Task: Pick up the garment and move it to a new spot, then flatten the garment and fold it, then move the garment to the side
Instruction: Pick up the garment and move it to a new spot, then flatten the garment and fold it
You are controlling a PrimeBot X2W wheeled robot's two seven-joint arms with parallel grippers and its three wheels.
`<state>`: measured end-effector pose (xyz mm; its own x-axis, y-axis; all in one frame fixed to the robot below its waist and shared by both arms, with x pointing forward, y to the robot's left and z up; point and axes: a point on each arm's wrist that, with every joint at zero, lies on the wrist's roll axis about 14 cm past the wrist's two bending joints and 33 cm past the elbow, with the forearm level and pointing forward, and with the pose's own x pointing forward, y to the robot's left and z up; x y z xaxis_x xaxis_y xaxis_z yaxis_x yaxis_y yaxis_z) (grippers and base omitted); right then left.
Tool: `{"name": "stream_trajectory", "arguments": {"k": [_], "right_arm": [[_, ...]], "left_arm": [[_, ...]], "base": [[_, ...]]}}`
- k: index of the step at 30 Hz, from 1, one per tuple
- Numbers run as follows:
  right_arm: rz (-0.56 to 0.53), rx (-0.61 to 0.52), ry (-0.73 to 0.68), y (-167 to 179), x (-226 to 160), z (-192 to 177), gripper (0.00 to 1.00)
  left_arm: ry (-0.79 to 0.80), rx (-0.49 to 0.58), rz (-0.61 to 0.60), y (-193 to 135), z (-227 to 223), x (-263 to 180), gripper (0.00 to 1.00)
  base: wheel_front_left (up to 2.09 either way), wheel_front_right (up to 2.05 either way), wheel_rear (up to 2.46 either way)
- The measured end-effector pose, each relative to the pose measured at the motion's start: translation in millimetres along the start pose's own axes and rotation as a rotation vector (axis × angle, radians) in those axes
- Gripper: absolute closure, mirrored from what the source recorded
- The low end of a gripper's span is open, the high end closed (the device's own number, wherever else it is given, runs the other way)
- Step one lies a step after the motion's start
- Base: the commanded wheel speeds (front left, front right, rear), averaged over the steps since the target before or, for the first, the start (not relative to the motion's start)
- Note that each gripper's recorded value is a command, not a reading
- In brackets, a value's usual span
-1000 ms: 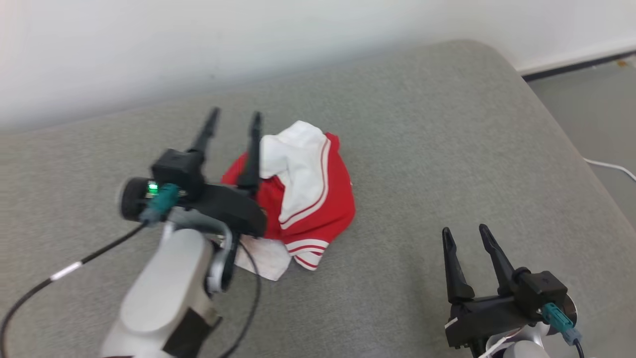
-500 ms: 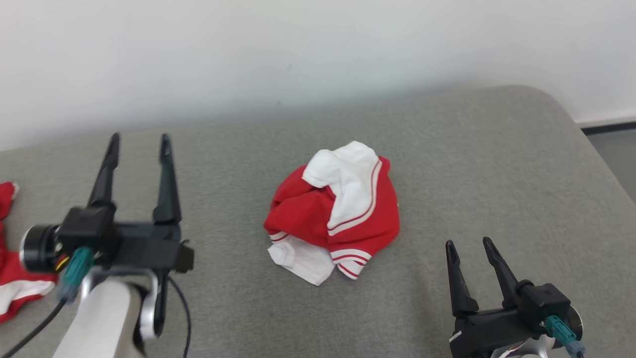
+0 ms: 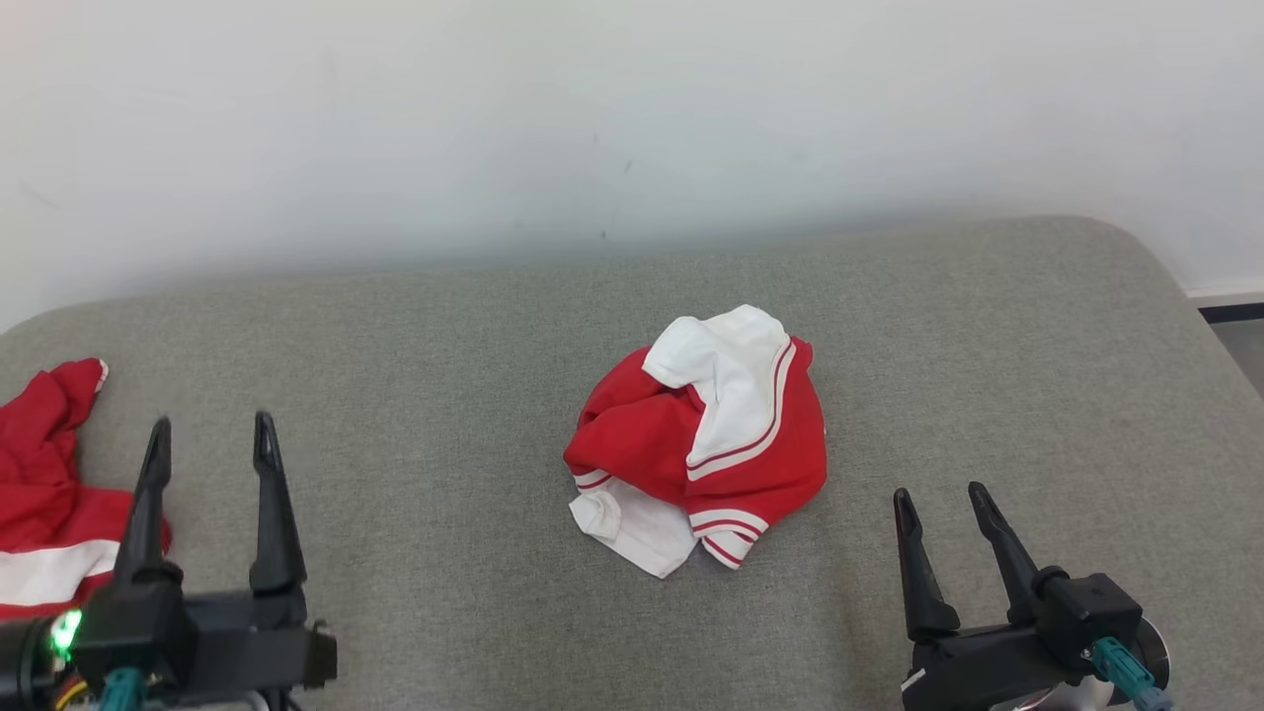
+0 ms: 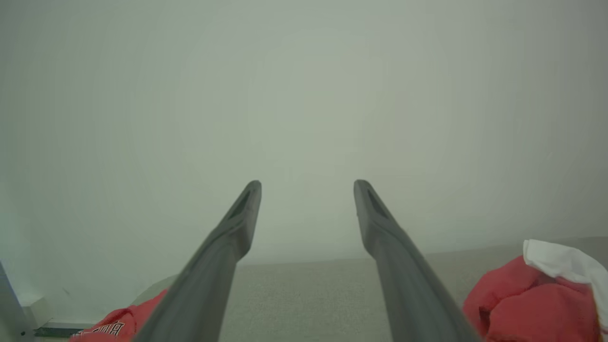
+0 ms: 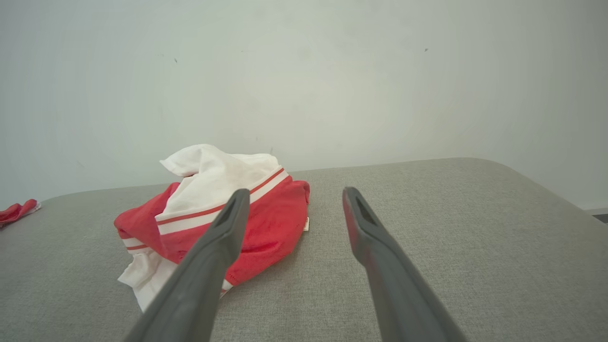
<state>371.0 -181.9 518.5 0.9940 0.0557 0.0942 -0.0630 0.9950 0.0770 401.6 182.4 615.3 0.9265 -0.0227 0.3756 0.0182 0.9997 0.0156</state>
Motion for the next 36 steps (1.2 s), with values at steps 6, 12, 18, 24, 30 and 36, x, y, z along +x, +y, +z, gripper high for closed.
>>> {"name": "stream_trajectory", "arguments": {"k": [6, 12, 18, 24, 30, 36], "right_arm": [[0.001, -0.006, -0.007, 0.4, -1.5, 3.3, 0.0], [0.0, -0.005, -0.009, 0.2, -3.9, 5.2, 0.0], [-0.004, -0.003, -0.002, -1.0, -6.2, 4.2, 0.0], [-0.003, -0.005, 0.001, -0.7, -6.4, 4.8, 0.0], [0.003, -0.008, 0.012, 1.0, -6.1, 3.1, 0.0], [0.005, -0.008, 0.026, 1.9, -5.9, -0.2, 0.0]], "left_arm": [[0.062, 0.03, 0.017, 7.5, -16.0, -23.1, 0.0], [0.117, -0.027, 0.047, 15.4, -28.3, -43.2, 0.0], [0.165, -0.042, 0.068, 19.4, -40.1, -59.7, 0.0], [0.213, -0.001, 0.063, 21.2, -52.5, -72.0, 0.0], [0.241, 0.019, 0.047, 17.2, -60.3, -77.5, 0.0], [0.27, 0.022, 0.035, 15.6, -68.7, -81.6, 0.0]], "base": [[0.0, 0.0, 0.0], [0.0, 0.0, 0.0], [0.0, 0.0, 0.0], [0.0, 0.0, 0.0], [0.0, 0.0, 0.0], [0.0, 0.0, 0.0]]}}
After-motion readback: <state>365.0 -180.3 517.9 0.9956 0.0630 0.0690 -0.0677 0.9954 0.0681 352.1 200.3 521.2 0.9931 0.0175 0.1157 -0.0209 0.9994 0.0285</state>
